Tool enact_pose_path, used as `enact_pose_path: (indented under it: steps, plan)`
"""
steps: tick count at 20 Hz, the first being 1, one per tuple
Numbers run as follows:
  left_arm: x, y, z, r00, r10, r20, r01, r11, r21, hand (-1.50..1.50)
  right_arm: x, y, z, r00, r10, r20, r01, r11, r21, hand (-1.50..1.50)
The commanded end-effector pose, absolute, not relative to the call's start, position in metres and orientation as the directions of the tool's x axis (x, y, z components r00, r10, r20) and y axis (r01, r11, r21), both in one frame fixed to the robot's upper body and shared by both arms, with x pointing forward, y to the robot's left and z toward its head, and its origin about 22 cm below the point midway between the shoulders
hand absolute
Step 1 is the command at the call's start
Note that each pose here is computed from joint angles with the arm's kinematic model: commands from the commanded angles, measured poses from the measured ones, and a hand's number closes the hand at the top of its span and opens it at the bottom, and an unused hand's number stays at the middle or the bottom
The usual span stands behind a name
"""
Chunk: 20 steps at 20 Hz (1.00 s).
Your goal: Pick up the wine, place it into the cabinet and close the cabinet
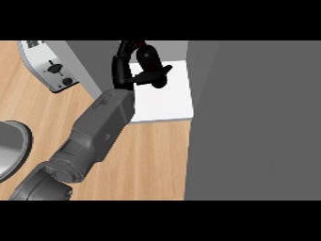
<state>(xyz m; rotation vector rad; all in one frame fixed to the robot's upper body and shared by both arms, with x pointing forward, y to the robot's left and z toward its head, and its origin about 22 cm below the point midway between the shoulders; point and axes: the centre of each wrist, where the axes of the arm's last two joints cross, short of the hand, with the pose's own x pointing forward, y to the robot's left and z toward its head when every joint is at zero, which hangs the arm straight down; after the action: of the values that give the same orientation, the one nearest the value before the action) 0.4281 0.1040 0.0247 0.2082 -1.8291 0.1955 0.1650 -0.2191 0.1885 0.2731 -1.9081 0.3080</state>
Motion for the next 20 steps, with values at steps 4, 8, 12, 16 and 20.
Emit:
enact_pose_path:
  steps: [4,8,12,16,20]
  plan:
    - [0.424,0.124,0.009,-0.218,-0.129,0.967,-0.287,0.956,0.063,-1.5,0.156,-0.218,0.204,-0.381,-0.074,0.922,-0.347,0.935,-0.069,-1.5]
    - [0.422,0.126,0.005,-0.203,-0.159,0.966,-0.279,0.955,0.098,-1.5,0.154,-0.215,0.208,-0.361,-0.058,0.931,-0.325,0.943,-0.068,-1.5]
    - [0.414,0.122,-0.006,-0.243,-0.125,0.962,-0.309,0.95,0.045,-1.5,0.151,-0.211,0.201,-0.357,-0.058,0.932,-0.356,0.931,-0.079,-1.5]
    - [0.413,0.135,-0.012,-0.249,-0.104,0.963,-0.301,0.953,0.025,-1.5,0.162,-0.214,0.197,-0.359,-0.067,0.931,-0.35,0.935,-0.067,-1.5]
    - [0.41,0.13,-0.015,-0.251,-0.099,0.963,-0.284,0.959,0.024,-1.5,0.147,-0.222,0.201,-0.373,-0.062,0.926,-0.358,0.93,-0.082,-1.5]
